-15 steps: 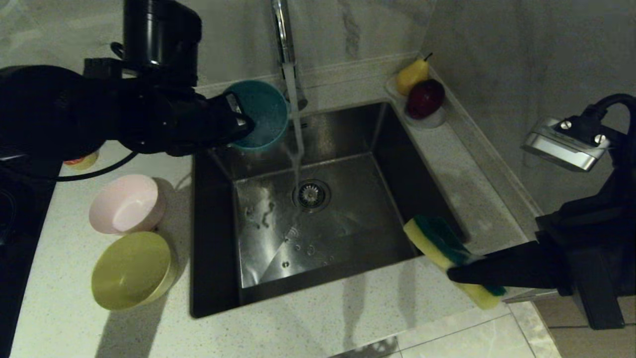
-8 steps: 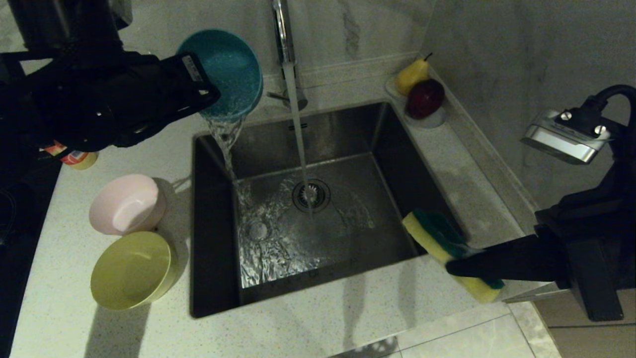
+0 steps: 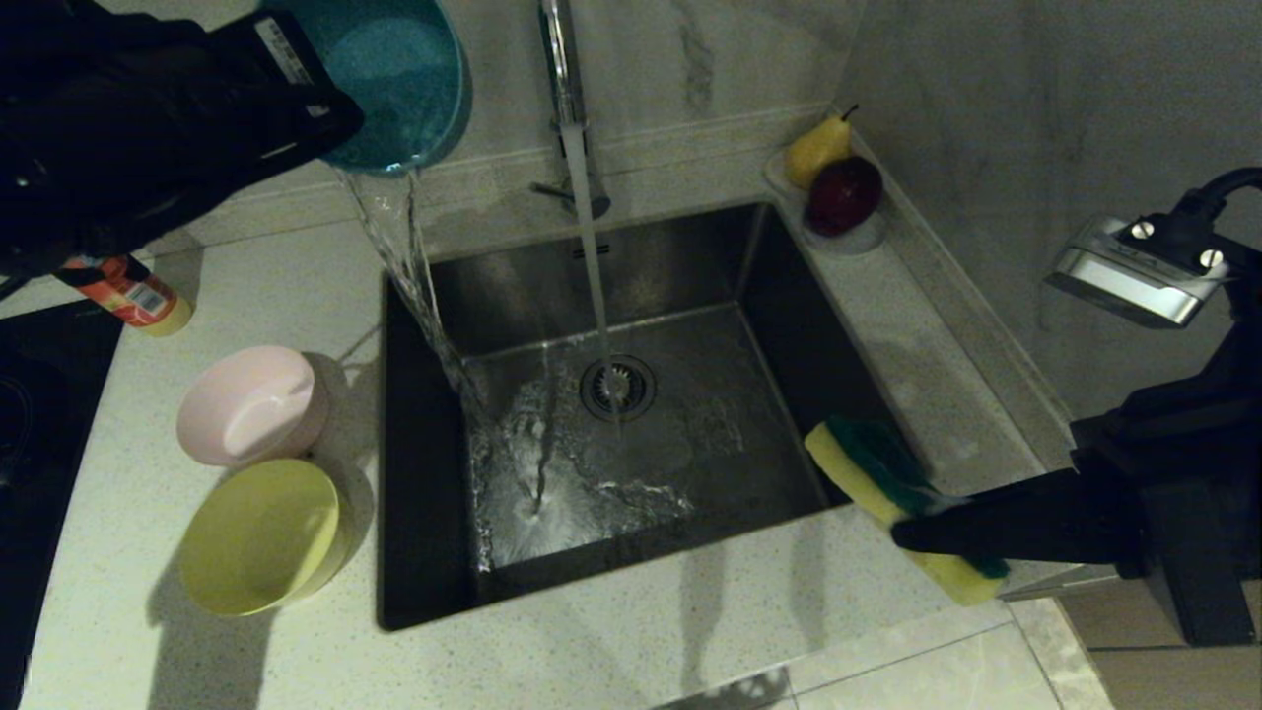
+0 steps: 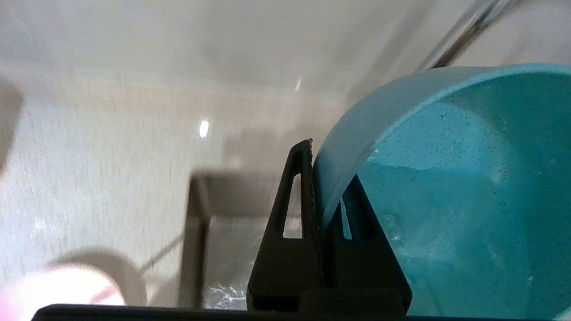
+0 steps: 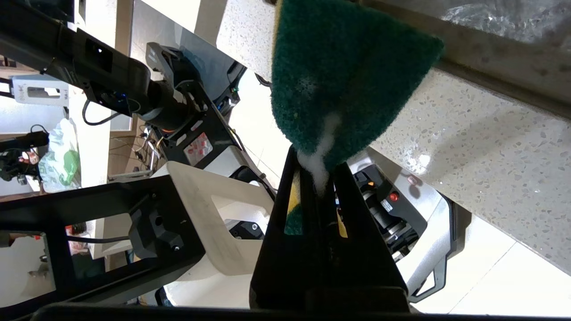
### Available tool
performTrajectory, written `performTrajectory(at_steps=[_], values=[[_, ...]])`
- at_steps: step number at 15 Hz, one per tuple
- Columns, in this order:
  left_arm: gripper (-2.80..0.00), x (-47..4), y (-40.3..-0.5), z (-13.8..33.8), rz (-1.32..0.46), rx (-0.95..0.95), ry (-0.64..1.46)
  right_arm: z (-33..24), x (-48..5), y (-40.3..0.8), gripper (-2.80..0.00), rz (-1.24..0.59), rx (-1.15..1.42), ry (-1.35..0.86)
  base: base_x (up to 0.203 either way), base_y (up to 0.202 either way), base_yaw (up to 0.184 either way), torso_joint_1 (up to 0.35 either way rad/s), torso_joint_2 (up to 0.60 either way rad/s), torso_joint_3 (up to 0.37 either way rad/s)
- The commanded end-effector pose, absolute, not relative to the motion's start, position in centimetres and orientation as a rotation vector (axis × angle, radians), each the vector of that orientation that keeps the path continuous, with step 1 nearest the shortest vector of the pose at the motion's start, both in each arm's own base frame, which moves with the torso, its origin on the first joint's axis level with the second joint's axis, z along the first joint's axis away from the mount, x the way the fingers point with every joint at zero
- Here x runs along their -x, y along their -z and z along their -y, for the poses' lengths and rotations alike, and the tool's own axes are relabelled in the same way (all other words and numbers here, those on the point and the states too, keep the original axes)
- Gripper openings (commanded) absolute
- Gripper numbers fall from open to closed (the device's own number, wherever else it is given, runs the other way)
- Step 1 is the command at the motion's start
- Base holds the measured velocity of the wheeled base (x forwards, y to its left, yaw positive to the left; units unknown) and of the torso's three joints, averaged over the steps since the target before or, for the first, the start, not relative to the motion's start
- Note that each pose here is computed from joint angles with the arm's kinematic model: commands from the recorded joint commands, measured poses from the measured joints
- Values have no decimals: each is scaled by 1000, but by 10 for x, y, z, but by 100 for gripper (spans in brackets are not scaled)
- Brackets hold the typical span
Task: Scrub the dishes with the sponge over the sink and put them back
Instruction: Wash the bowl
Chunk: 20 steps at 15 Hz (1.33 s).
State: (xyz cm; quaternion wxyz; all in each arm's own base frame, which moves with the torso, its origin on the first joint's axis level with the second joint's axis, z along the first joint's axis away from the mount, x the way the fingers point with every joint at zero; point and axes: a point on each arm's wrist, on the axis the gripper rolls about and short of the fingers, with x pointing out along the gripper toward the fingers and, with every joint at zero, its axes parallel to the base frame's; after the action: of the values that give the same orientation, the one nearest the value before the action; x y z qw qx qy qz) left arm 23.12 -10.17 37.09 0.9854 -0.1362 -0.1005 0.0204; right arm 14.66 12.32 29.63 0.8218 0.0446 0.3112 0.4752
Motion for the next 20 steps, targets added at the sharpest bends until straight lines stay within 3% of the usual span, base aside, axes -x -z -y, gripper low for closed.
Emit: performTrajectory(at_steps=[1,11,20], values=[[-280,-218,-382,95,268,268,-42,-121,-143,-299,-280,-652,-98,-1015,0,0,0,0,0,0],[-280,-189,-396,87,476,142,188,-120,-140,-298,-280,-654,-95,-1023,0,0,0,0,0,0],[-280,-179,-387,82,675,-1,134,-124,-144,-293,-280,-675,-94,-1032,0,0,0,0,0,0]])
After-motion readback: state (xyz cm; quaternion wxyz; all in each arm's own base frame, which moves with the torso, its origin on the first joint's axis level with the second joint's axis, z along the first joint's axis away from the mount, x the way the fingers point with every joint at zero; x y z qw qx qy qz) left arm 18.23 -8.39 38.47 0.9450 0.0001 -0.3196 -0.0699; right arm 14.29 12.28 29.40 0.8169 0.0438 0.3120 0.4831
